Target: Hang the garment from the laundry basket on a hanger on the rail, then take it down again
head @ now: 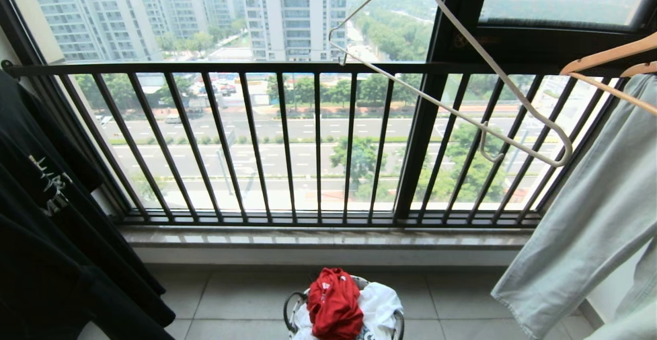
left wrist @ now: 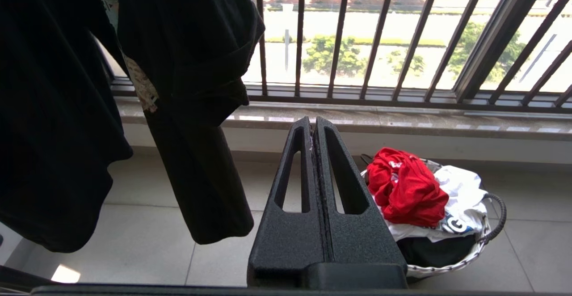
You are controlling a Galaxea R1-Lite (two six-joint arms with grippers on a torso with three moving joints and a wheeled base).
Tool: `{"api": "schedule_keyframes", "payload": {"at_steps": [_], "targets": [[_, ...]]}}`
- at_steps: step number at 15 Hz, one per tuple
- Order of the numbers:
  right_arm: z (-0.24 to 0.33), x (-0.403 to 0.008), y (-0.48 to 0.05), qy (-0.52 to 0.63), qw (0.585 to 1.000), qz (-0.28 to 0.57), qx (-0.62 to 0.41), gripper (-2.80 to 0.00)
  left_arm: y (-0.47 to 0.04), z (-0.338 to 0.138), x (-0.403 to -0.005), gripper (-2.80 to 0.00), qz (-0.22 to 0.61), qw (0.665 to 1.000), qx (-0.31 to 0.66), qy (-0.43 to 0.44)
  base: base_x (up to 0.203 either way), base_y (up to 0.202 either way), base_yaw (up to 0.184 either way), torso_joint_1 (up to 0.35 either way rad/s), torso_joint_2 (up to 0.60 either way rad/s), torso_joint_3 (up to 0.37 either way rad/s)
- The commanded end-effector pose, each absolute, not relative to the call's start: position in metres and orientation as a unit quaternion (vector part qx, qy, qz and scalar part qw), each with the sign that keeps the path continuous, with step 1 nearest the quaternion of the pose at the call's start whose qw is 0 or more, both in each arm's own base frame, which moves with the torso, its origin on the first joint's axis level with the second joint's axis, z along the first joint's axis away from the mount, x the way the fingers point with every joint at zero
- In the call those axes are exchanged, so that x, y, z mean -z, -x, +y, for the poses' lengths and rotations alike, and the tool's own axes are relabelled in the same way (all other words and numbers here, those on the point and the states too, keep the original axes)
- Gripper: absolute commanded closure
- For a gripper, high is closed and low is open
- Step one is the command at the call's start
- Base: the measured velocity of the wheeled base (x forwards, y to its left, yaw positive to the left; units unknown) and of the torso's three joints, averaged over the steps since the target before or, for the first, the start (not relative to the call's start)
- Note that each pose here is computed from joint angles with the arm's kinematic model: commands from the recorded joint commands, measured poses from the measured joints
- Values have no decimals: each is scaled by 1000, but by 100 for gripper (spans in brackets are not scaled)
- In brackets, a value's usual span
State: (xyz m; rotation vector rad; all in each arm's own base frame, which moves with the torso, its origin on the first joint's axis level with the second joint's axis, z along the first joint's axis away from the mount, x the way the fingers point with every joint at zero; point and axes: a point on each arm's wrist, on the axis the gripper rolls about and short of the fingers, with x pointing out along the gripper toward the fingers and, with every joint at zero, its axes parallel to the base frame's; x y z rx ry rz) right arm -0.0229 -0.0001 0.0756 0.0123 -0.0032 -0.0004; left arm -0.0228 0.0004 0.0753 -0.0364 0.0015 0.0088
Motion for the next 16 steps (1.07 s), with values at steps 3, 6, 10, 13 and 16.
{"api": "schedule_keyframes", "payload": {"at_steps": [3,6,10,13,16], "targets": [[0,-76,23,-6,1000,-2,0,0,23,0,-75,0,1,1000,-5,19,0,0,0,0,0,0],[0,-76,23,-6,1000,-2,0,0,23,0,-75,0,1,1000,-5,19,0,0,0,0,0,0],[0,-76,23,-6,1000,-1,0,0,23,0,-75,0,1,1000,-5,18,0,0,0,0,0,0],[0,-76,23,-6,1000,-2,-1,0,23,0,-75,0,1,1000,-5,19,0,0,0,0,0,0],[0,-76,23,-6,1000,-2,0,0,23,0,-75,0,1,1000,-5,18,0,0,0,0,0,0]]}}
